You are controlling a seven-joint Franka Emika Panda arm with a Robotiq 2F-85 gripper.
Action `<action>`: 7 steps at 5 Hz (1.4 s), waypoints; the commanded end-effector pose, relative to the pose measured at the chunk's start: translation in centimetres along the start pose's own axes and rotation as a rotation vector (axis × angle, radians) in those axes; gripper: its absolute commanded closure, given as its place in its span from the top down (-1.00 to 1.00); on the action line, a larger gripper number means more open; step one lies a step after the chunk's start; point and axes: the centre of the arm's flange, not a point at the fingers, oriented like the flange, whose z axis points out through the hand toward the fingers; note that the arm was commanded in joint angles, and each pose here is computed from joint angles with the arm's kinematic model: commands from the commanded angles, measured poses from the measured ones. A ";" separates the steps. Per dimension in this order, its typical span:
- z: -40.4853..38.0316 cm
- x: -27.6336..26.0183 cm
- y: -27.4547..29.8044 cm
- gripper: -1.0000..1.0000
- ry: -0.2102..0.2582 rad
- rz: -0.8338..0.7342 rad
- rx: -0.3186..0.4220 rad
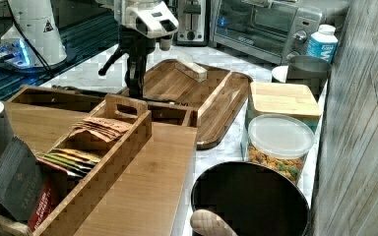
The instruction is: Close the drawer.
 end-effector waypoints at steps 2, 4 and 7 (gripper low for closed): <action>-14.0 -5.5 14.2 -1.00 0.062 0.227 -0.400; -14.3 -6.3 12.0 -1.00 0.077 0.296 -0.410; -14.3 -6.3 12.0 -1.00 0.076 0.296 -0.410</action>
